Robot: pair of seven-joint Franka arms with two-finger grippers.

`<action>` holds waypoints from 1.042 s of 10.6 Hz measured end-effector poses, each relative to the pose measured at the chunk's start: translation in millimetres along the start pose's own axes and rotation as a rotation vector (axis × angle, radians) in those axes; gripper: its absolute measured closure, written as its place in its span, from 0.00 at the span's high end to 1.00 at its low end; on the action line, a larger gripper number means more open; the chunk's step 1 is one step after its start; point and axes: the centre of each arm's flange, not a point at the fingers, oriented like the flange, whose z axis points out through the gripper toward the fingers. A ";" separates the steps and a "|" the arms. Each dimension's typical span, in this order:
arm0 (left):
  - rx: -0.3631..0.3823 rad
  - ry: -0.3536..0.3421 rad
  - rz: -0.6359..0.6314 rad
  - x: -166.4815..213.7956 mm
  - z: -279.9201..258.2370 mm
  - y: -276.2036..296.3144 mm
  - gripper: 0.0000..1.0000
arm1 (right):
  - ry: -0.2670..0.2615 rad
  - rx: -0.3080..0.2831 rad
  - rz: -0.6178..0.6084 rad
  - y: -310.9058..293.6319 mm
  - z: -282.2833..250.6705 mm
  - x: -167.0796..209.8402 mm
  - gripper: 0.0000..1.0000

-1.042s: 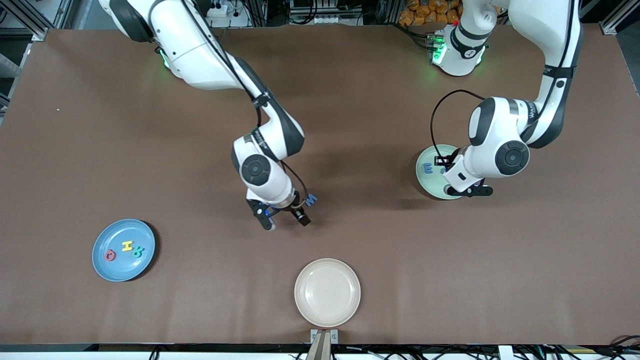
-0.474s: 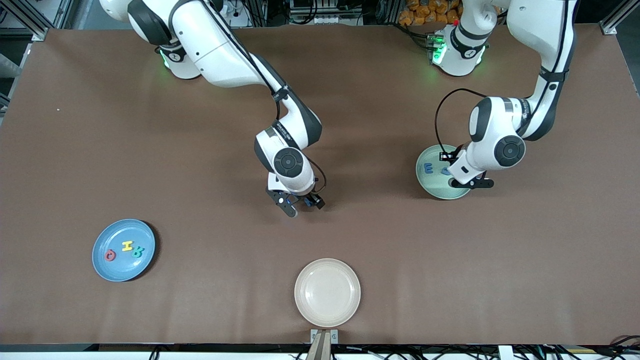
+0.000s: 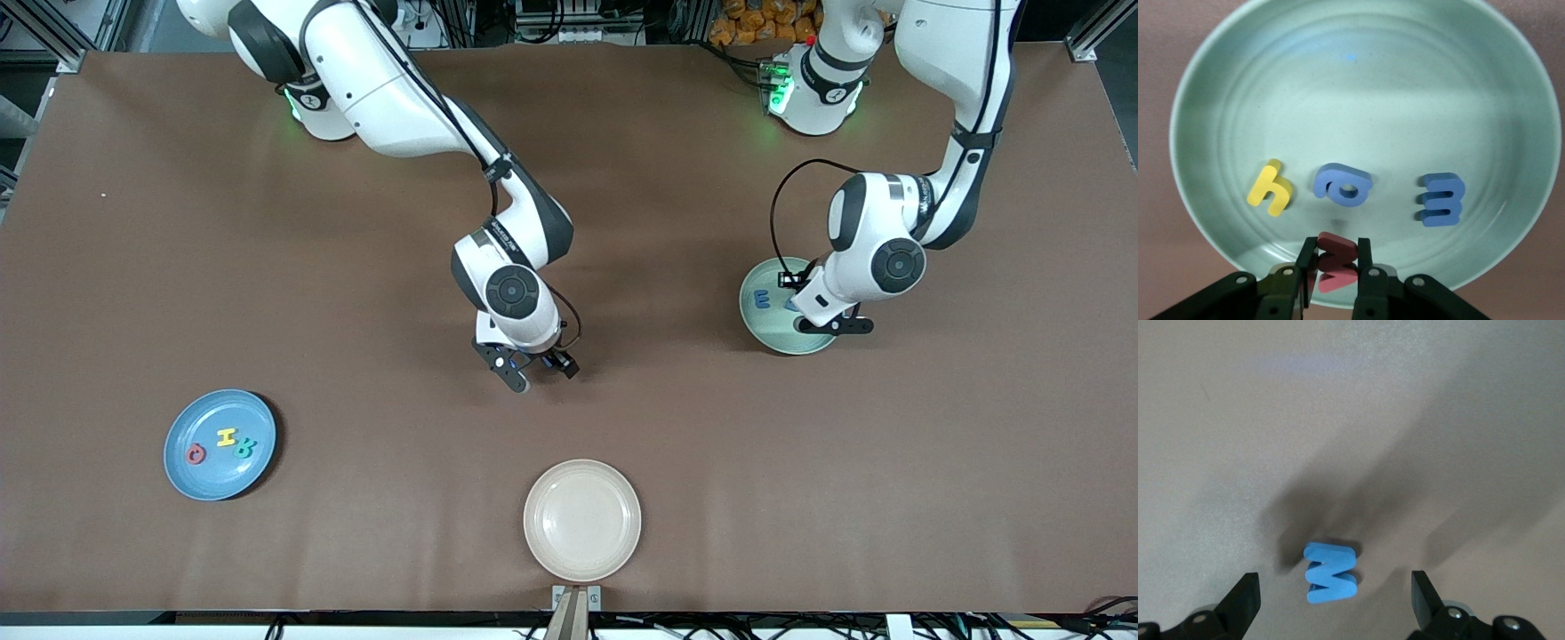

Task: Sort uppercase to blue plate, lowercase to green plate
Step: 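Release the w on the green plate while the right gripper grasps W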

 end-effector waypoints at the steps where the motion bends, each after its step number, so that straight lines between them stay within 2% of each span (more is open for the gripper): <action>1: 0.003 -0.006 -0.004 -0.8 3.3 3.2 0.28 | 0.003 -0.003 -0.001 -1.0 4.9 1.0 1.00; 5: 0.018 -0.021 -0.041 -5.5 13.0 17.0 0.28 | 0.006 -0.005 -0.005 -2.3 11.4 1.4 0.99; 7: 0.010 -0.022 -0.049 -5.8 13.3 17.9 0.29 | 0.011 0.002 -0.008 -4.1 8.7 1.6 0.73; 8: 0.008 -0.023 -0.051 -6.0 13.6 17.9 0.37 | 0.013 0.006 -0.012 -5.7 5.8 1.7 0.55; 9: 0.007 -0.024 -0.052 -6.1 13.7 18.0 0.51 | 0.015 0.007 -0.020 -6.6 4.1 1.7 0.43; 10: 0.007 -0.024 -0.052 -6.1 13.7 18.0 0.59 | 0.017 0.007 -0.028 -6.9 3.6 1.4 0.34; 11: 0.007 -0.024 -0.052 -6.2 13.8 18.1 0.62 | 0.017 0.006 -0.037 -6.9 3.6 1.3 0.35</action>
